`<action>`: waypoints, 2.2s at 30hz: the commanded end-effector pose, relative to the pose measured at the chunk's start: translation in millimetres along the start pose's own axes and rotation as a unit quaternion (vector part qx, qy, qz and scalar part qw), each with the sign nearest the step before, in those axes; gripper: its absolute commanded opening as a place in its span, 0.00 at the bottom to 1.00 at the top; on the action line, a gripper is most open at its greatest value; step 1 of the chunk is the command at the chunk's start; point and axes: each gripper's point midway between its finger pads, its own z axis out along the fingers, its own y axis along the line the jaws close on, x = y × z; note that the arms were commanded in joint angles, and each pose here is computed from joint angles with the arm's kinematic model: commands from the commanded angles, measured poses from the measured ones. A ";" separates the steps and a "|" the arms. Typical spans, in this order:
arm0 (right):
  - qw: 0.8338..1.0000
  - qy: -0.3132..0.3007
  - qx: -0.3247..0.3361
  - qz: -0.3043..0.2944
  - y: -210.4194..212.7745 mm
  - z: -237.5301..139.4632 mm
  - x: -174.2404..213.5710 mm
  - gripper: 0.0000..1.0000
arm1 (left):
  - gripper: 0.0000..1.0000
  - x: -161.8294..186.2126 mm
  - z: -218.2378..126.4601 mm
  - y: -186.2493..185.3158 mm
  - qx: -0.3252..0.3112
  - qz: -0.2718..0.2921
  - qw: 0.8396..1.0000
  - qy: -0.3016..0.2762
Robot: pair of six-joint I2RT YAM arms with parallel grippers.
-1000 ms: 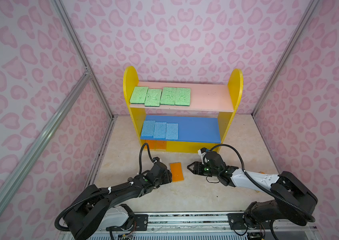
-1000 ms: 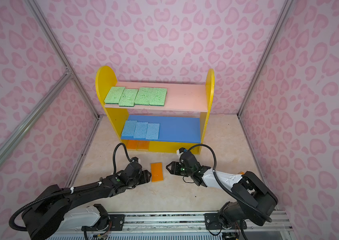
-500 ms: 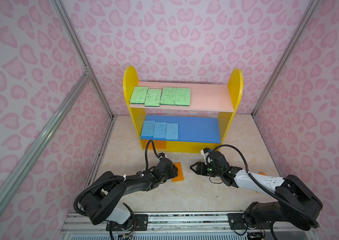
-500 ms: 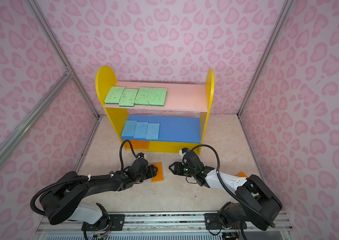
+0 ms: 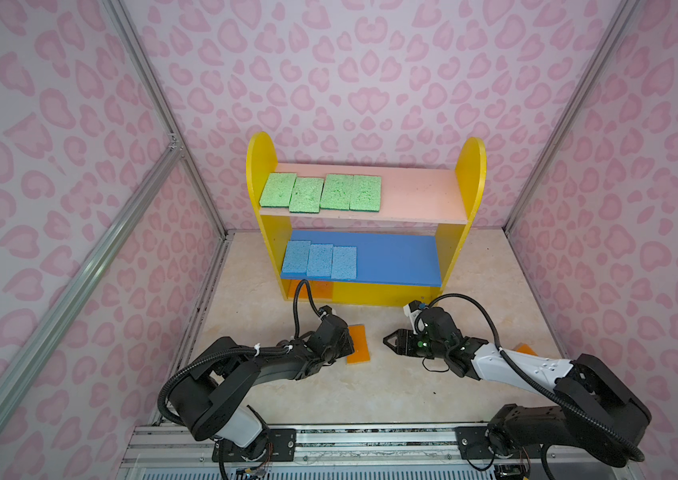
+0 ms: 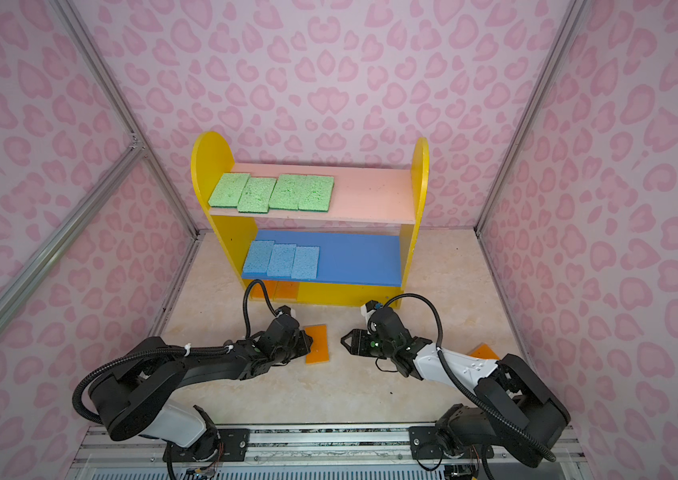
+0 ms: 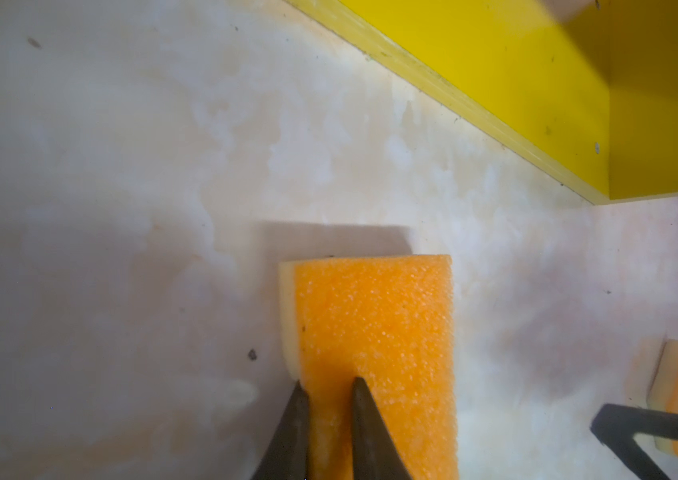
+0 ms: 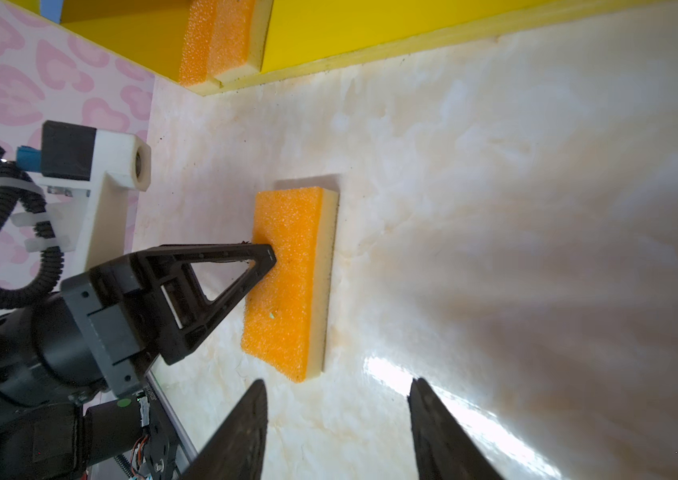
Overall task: Place and organize the cleaning sponges onto the shelf
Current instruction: 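Grasp the orange sponge on the table with the left gripper while the right gripper approaches, then close the right gripper on the sponge held by the left gripper, then open the left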
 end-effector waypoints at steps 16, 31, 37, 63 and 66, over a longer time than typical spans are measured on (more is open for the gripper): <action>0.995 -0.023 -0.101 0.010 50.5 20.6 24.2 0.61 | 0.04 -17.9 -55.0 20.0 0.001 -0.023 0.998 -0.058; 0.982 -0.012 -0.186 0.020 103.0 53.7 31.9 0.65 | 0.04 -47.0 -88.5 60.5 0.033 -0.090 0.991 -0.093; 0.981 0.002 -0.195 0.020 114.7 68.1 37.9 0.64 | 0.04 -56.2 -94.0 56.0 0.051 -0.099 0.989 -0.096; 0.975 -0.006 -0.223 0.025 134.7 82.9 17.5 0.12 | 0.04 -59.5 -105.0 47.4 0.082 -0.098 0.986 -0.106; 0.975 -0.008 -0.220 0.027 131.7 81.8 17.2 0.07 | 0.15 -59.3 -106.7 47.9 0.084 -0.096 0.986 -0.111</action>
